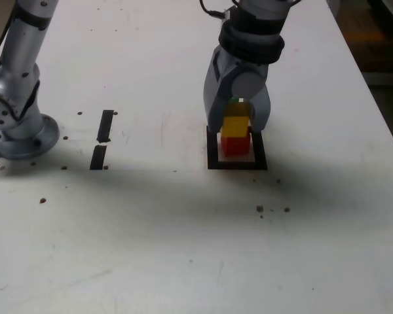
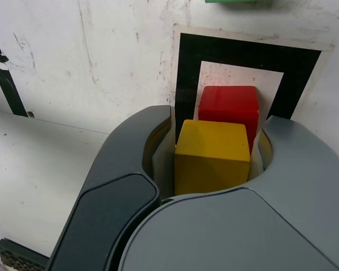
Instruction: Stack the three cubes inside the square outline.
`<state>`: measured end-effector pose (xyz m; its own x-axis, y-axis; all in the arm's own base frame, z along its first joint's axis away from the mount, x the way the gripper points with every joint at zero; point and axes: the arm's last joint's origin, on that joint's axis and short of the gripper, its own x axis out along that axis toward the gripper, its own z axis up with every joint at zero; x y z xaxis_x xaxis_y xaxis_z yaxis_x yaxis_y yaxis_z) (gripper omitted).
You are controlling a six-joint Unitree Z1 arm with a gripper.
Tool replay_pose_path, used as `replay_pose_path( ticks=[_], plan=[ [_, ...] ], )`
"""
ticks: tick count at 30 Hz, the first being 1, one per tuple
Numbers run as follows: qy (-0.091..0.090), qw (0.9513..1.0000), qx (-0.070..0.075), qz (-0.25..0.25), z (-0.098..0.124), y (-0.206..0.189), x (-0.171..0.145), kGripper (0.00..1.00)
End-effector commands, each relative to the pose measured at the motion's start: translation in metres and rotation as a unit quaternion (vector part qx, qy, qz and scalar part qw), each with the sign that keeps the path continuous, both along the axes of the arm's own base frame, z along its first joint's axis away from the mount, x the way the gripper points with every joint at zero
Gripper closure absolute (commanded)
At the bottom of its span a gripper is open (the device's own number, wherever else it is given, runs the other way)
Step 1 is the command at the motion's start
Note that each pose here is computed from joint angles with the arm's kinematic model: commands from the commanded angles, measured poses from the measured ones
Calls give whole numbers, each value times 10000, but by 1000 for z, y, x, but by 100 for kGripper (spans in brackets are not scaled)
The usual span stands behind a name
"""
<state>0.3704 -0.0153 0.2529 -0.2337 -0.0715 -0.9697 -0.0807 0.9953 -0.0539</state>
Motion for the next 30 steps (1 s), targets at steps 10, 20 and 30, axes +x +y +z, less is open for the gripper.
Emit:
replay_pose_path(
  ticks=[10,20,30],
  plan=[
    [-59,10000,-36,-6,-2,-1,2,19],
    [-210,9998,60,-28,13,0,-5,0],
    [-370,9990,222,107,59,25,-38,0]
  ],
)
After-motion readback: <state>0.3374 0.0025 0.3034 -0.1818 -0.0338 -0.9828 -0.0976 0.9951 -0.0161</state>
